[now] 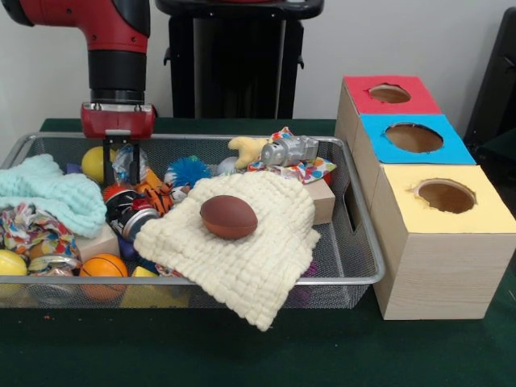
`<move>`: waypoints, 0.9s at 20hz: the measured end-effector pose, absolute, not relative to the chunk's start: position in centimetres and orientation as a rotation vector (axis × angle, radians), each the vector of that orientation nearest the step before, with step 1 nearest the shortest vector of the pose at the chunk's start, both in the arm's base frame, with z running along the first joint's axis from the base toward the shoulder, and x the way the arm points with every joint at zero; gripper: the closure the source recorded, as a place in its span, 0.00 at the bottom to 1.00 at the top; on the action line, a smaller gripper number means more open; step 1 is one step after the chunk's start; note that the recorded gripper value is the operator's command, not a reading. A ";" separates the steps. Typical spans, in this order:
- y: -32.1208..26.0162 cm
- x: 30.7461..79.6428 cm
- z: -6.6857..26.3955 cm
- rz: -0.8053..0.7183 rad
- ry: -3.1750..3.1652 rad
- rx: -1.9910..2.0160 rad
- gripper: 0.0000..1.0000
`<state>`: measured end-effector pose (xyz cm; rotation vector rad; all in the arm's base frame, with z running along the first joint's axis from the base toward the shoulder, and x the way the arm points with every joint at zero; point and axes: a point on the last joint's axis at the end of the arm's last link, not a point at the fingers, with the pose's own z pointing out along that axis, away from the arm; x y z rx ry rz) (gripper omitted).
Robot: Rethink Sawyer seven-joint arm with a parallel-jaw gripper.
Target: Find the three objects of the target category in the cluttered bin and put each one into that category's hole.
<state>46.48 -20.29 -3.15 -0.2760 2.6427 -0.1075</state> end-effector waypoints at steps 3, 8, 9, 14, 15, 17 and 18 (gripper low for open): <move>-20.2 46.6 -3.1 -0.109 2.643 -0.281 1.00; -19.9 46.9 -2.7 -0.116 2.673 -0.293 1.00; -19.8 47.0 -2.7 -0.117 2.682 -0.294 1.00; -19.2 47.7 -1.9 -0.116 2.759 -0.301 1.00; -19.1 47.8 -1.8 -0.115 2.770 -0.302 1.00; -18.7 48.2 -1.4 -0.112 2.791 -0.307 1.00; -18.4 48.5 -1.1 -0.111 2.803 -0.313 1.00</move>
